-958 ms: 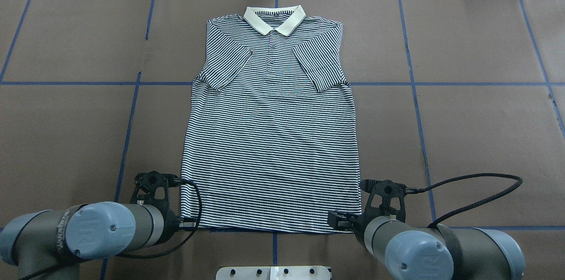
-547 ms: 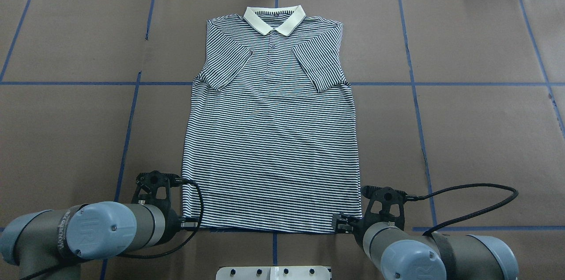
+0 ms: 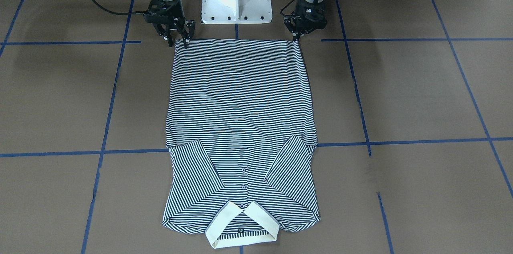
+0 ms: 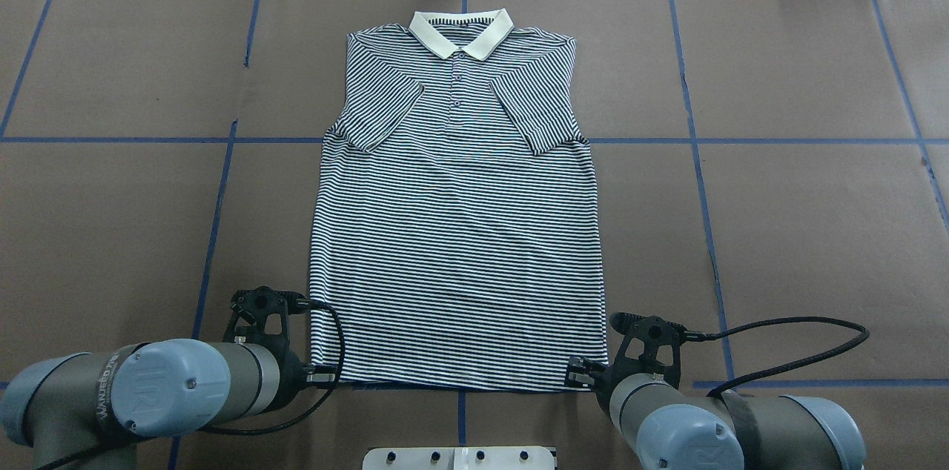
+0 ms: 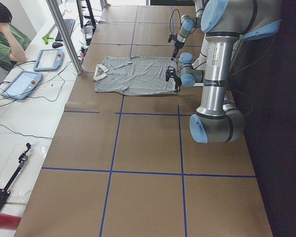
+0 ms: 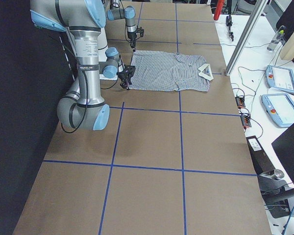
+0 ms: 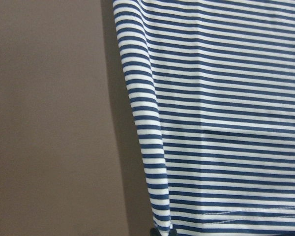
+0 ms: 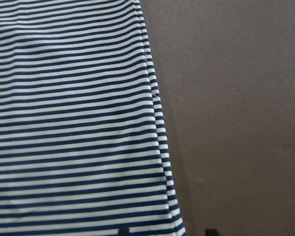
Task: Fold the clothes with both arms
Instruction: 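Close both grippers on the hem corners, then lift the hem with both grippers and fold it toward the collar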
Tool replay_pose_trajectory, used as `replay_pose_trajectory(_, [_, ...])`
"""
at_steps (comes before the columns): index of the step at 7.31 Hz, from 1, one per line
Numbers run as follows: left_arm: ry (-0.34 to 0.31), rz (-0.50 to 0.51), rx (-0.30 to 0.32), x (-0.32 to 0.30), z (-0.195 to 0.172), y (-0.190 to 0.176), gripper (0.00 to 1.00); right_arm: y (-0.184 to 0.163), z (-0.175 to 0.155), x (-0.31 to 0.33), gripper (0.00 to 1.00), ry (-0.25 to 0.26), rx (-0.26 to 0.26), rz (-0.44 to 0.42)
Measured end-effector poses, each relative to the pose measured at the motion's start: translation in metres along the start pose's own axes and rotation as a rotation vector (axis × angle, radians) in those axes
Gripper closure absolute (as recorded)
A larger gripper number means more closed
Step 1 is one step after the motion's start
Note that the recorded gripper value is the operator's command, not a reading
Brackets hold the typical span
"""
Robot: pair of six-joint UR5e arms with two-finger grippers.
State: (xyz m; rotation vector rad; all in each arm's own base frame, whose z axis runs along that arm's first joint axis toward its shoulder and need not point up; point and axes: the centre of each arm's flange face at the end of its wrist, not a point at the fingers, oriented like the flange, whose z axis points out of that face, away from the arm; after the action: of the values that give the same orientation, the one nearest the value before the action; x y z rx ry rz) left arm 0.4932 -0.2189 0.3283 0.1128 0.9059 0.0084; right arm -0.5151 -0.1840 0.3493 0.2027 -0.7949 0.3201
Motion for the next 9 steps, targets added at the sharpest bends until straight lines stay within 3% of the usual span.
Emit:
replay_pose_trajectory(1, [0.0, 0.0, 0.0, 0.0, 0.0, 0.0, 1.0, 0.0, 0.0, 0.0, 0.57, 0.001, 0.0, 0.0])
replay_pose_trajectory(2, [0.0, 0.0, 0.0, 0.0, 0.0, 0.0, 1.0, 0.001, 0.001, 0.0, 1.0, 0.001, -0.001, 0.005])
replay_pose_trajectory(7, [0.0, 0.0, 0.0, 0.0, 0.0, 0.0, 1.0, -0.002, -0.006, 0.0, 1.0, -0.008, -0.01, 0.022])
replay_pose_trajectory(9, [0.009, 0.006, -0.006, 0.002, -0.01, -0.001, 1.0, -0.013, -0.035, 0.006, 1.0, -0.017, -0.042, 0.007])
